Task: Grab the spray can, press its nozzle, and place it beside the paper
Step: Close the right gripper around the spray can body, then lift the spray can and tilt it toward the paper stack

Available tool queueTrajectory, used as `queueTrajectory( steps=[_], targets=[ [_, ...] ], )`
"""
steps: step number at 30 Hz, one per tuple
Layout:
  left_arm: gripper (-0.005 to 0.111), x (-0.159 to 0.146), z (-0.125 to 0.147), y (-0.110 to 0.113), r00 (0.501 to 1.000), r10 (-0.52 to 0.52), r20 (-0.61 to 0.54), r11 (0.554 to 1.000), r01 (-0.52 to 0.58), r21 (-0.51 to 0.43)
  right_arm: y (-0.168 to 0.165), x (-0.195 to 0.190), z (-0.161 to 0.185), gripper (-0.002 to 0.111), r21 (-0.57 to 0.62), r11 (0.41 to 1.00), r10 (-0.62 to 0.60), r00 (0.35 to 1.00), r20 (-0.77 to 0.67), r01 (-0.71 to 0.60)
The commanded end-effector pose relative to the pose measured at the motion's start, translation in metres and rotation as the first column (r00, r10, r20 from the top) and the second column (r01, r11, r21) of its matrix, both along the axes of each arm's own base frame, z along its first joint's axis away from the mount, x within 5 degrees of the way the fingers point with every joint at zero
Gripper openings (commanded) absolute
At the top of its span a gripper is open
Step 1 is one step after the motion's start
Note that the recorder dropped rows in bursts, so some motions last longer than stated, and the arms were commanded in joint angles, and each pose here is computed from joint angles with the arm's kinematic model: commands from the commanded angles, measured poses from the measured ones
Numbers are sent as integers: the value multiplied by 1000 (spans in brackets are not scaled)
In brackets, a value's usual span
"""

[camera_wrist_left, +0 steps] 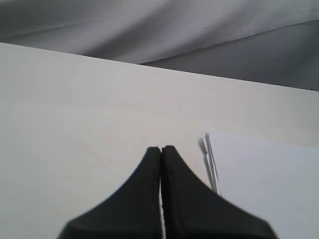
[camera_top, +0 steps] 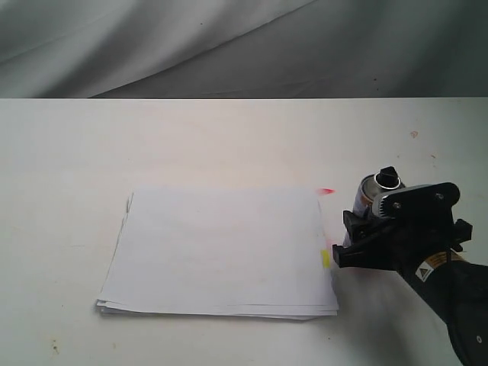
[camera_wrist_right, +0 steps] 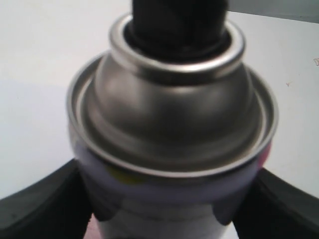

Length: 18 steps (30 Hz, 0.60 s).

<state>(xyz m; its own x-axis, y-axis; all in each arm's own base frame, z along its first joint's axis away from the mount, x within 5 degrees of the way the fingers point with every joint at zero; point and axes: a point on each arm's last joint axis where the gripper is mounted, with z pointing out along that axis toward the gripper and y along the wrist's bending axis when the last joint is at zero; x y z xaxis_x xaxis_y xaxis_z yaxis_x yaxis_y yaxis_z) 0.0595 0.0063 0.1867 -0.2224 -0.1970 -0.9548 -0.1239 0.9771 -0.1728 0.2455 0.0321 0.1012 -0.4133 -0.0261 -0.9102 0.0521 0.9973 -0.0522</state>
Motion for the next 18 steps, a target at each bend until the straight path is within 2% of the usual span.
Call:
queueTrajectory(
  steps=[1,7,15,18],
  targets=[
    [0,0,-1,0,1000,-5,0,1000,5,-6,1,2,2,0,2,1000,9,1000,21,-9],
    [0,0,-1,0,1000,-5,0,1000,5,-6,0,2,11,0,11,1000,-1,999,44,1],
    [0,0,-1,0,1000,-5,0,1000,5,-6,2,-8,61,0,10,999,51,995,89,-52],
    [0,0,-1,0,1000,-5,0,1000,5,-6,7,-9,84,0,16,994,105,994,27,-105]
  ],
)
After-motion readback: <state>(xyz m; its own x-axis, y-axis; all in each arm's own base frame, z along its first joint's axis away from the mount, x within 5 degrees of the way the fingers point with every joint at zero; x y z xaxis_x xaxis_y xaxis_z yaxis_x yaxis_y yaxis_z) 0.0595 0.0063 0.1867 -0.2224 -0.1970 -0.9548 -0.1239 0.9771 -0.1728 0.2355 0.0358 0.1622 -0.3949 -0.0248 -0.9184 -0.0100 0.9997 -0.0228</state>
